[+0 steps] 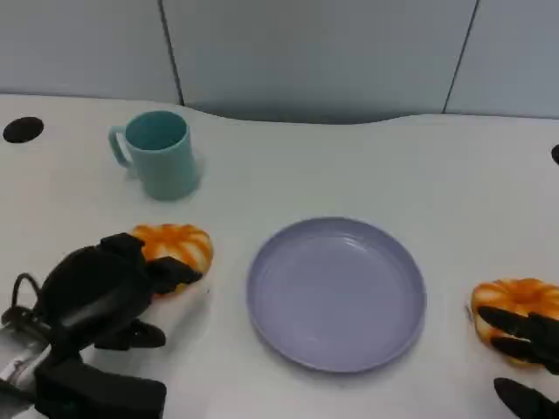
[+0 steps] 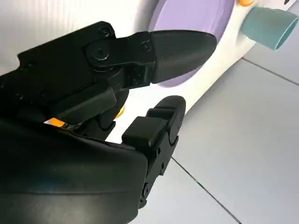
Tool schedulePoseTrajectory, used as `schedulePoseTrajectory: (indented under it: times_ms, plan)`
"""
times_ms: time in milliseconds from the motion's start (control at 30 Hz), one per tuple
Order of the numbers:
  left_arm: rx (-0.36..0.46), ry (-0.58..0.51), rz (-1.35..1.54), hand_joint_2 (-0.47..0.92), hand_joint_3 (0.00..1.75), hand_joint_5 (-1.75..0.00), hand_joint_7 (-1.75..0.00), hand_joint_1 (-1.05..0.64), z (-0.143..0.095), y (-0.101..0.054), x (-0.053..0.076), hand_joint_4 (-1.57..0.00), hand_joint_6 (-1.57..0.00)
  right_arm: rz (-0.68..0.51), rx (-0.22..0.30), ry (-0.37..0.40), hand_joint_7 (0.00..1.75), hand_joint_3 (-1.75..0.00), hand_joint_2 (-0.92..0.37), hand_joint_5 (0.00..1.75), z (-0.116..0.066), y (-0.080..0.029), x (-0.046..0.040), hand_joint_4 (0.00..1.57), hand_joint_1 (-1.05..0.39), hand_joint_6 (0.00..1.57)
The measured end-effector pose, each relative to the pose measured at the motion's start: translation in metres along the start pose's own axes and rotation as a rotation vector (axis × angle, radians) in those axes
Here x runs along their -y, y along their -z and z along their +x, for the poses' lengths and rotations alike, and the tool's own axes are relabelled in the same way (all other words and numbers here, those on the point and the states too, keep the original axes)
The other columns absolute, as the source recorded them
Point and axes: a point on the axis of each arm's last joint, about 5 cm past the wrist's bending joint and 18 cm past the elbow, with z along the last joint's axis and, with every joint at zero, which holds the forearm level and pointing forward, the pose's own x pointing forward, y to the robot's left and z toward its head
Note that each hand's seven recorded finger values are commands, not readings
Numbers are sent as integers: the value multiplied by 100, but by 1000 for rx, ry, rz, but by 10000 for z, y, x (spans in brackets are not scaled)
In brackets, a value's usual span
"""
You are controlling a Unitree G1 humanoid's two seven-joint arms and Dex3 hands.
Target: Grasp the bread from the table and place it into the plate.
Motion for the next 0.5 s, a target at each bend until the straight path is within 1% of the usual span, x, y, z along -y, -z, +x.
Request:
schedulePoseTrajectory:
  times_ms: [100,167,267,300,333,400,500]
  plan:
    - [7,47,70,92,13,-75,-1,-71,6,-8,-133,-20,-39,-1,2,0,0,-38,-92,0,4,-2,0,88,-36,76]
    - [1,58,80,92,14,-75,-1,-71,6,-13,-160,-21,-39,-1,1,0,0,-38,-92,0,4,-1,-1,88,-36,76]
    - [-1,67,80,92,14,-75,-1,-71,-5,-28,-153,-21,-39,-2,1,0,0,-38,-92,0,3,-1,-1,88,-36,76]
    - [0,67,80,89,8,-76,0,-73,-5,-33,-152,-9,-31,-2,1,0,0,-38,-92,1,3,-1,-1,89,-37,76]
    - [-4,69,91,89,5,-77,0,-74,0,-38,-158,-5,-28,-2,1,0,0,-38,-92,1,3,-1,-1,89,-37,77]
    - [-23,77,133,88,3,-79,0,-74,23,-49,-184,-1,-26,1,1,1,0,-38,-92,1,5,-2,-5,89,-37,77]
    - [-34,59,166,88,2,-79,0,-74,61,-63,-240,0,-25,3,2,2,0,-38,-92,1,9,-4,-8,89,-37,77]
